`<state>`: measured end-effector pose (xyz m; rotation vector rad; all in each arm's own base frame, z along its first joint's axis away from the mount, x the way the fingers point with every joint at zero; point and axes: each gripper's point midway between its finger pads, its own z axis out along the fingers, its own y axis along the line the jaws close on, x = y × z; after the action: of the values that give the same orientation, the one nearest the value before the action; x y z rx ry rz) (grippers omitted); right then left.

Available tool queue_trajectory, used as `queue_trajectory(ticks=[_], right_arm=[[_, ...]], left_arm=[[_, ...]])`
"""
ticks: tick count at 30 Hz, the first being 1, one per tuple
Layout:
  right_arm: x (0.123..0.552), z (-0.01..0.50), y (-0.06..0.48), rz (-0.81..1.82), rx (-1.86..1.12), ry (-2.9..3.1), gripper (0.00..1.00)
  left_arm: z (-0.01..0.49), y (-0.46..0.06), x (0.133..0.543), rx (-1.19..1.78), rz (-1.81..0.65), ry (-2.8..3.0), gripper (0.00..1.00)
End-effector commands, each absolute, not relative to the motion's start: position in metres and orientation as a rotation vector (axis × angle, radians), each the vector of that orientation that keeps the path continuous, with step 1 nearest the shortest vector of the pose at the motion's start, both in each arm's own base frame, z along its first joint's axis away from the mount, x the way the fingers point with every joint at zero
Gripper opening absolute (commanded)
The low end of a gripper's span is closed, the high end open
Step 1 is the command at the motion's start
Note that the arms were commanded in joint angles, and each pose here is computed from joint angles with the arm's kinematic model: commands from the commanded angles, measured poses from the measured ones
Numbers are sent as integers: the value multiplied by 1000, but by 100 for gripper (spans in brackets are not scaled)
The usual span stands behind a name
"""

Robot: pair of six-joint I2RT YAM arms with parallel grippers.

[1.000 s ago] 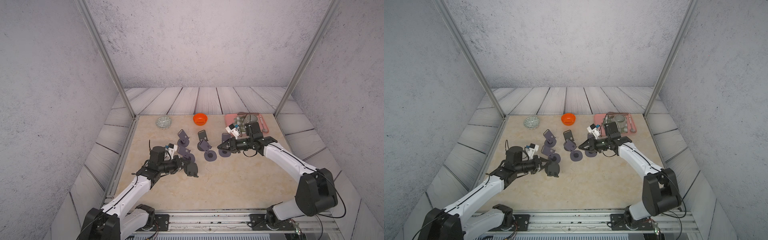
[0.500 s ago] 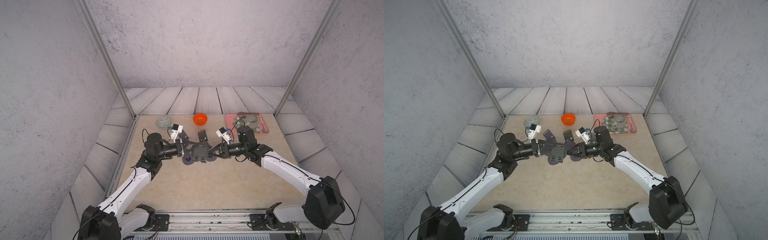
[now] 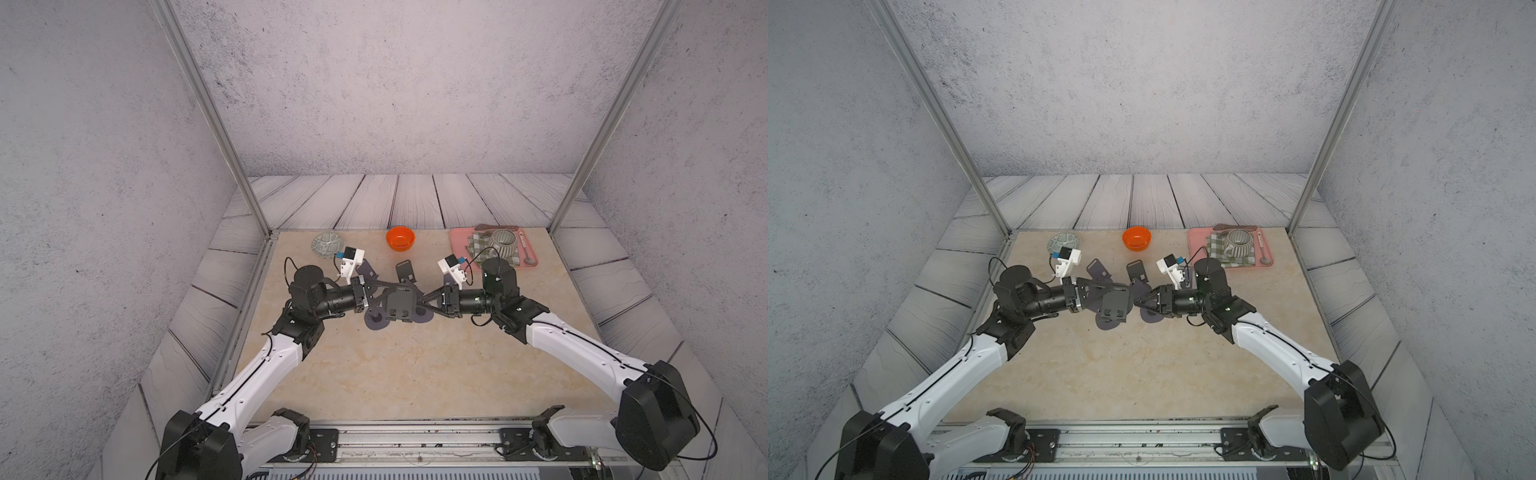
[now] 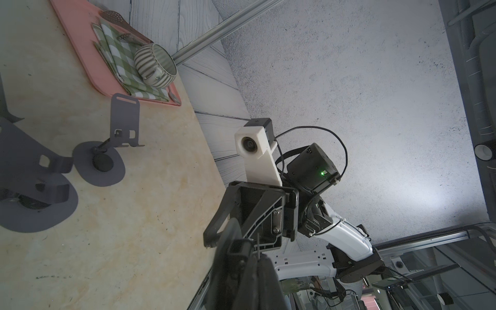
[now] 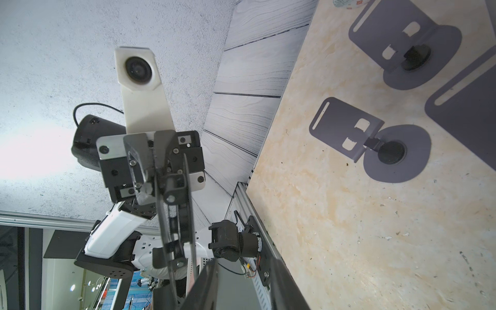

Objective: Open the phone stand

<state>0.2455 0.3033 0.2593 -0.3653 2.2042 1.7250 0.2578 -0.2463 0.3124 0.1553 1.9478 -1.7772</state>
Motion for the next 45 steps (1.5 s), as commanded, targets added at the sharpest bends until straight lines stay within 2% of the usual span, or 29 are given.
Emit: queue_trajectory(ticks=[1, 10, 45], right_arm=[[246, 279, 297, 1694, -373, 2126, 36], [246, 292, 286, 1707, -338, 2051, 36], [245, 287, 342, 1827, -495, 2050, 36]], left_arm=[[332, -246, 260, 186, -1764, 1871, 0], [329, -240, 262, 132, -1725, 1861, 0], [334, -241, 256, 154, -1749, 1847, 0]])
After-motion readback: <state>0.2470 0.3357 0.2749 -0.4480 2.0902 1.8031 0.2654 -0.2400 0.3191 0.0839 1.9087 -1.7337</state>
